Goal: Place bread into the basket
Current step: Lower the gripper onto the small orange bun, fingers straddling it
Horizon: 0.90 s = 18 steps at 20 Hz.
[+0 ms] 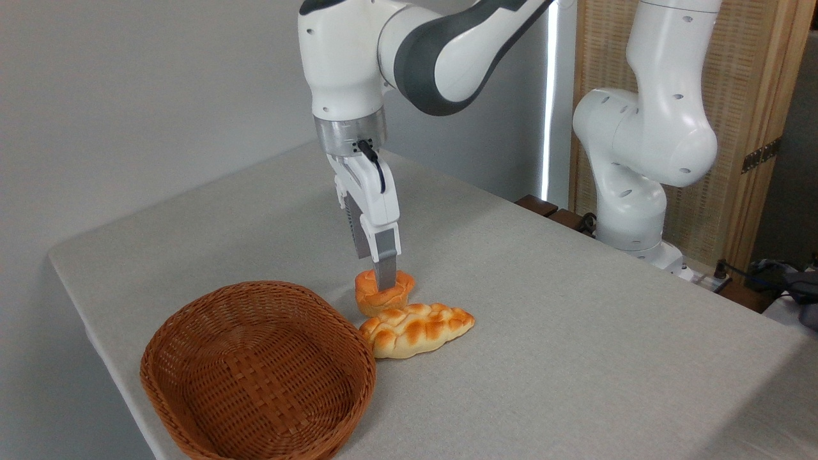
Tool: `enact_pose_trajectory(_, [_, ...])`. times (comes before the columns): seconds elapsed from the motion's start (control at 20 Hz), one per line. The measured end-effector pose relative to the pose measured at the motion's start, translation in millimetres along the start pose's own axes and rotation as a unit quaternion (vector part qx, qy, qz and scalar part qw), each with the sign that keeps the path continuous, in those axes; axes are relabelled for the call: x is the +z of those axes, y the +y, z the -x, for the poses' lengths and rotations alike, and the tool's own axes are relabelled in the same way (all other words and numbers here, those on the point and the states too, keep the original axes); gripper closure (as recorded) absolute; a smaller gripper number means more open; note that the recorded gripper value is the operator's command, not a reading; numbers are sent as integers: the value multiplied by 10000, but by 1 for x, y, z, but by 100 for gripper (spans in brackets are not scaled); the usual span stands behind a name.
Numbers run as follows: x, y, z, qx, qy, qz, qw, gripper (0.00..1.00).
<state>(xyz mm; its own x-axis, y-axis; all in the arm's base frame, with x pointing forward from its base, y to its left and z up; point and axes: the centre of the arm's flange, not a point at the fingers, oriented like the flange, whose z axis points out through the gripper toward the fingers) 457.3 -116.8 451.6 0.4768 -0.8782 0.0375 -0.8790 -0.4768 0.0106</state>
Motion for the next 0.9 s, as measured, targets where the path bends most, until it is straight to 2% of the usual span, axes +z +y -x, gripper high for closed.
enact_pose_trajectory(0.6, [29, 1, 4, 258, 24, -41, 9997, 2])
enact_pose_trajectory(0.7, [33, 1, 4, 272, 12, -28, 9996, 25])
enact_pose_trajectory(0.75, [34, 1, 4, 302, 6, -21, 9995, 30])
enact_pose_trajectory(0.8, [35, 1, 4, 334, 4, -19, 9994, 39])
enact_pose_trajectory(0.9, [35, 1, 4, 449, 1, -15, 9990, 47])
